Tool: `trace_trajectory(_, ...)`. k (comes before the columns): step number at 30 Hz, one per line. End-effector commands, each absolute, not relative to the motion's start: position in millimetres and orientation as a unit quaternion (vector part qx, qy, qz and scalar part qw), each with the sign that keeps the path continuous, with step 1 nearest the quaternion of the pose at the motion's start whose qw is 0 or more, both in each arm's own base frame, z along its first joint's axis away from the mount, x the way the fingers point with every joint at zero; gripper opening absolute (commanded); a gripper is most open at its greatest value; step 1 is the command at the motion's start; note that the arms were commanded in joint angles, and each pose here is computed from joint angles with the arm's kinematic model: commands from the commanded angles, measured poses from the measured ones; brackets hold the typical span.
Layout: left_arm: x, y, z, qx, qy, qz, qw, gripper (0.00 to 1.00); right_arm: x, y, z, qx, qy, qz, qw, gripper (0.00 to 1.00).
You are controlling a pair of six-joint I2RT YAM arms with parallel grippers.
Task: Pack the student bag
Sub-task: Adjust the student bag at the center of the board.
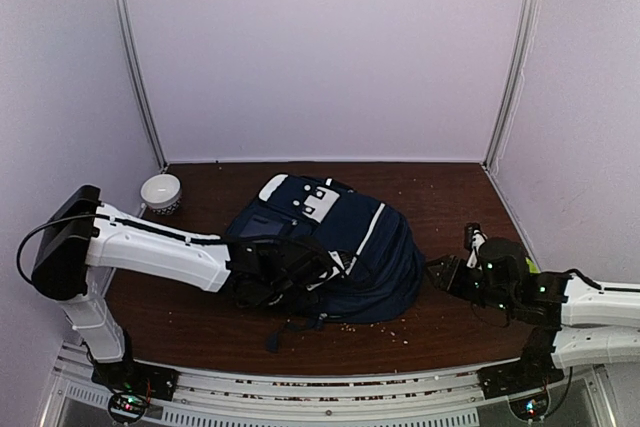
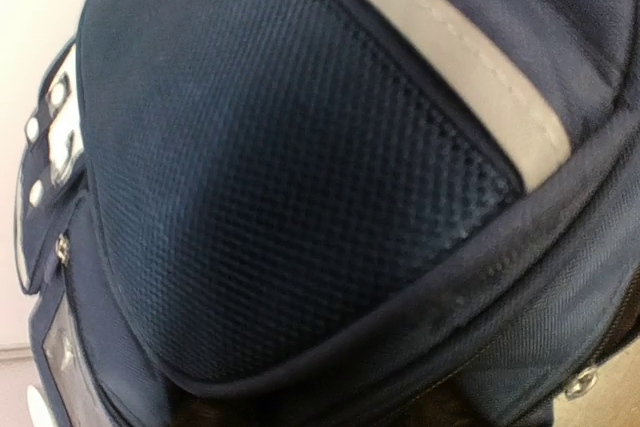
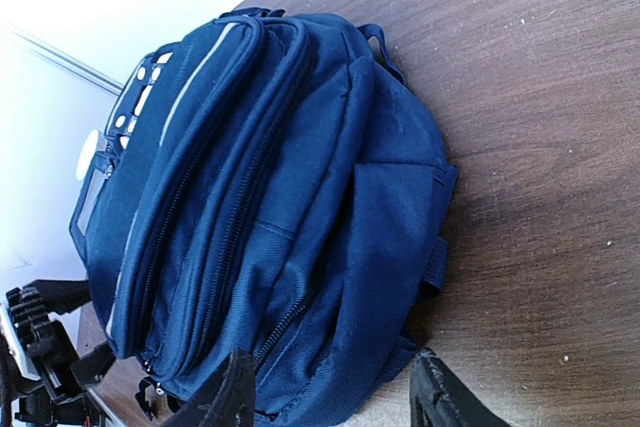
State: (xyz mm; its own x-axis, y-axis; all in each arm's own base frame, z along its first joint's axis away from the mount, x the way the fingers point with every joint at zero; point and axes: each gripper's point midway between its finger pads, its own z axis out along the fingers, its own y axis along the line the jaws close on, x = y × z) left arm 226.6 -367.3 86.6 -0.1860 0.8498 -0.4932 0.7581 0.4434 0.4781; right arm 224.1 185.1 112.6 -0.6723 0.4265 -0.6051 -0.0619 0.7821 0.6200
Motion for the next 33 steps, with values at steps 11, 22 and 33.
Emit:
trace_trajectory(11, 231, -387, 181, 0.429, 0.774, -0.053, 0.462, 0.0, 221, 205, 181, 0.006, 0.814, 0.318, 0.486, 0.52)
trace_trajectory(22, 244, -378, 182, 0.276, 0.842, -0.111, 0.45, 0.0, 232, 189, 141, 0.14, 0.806, 0.353, 0.454, 0.63)
trace_trajectory(33, 234, -330, 150, 0.128, 0.883, -0.134, 0.431, 0.0, 252, 167, 68, 0.233, 0.857, 0.296, 0.352, 0.6)
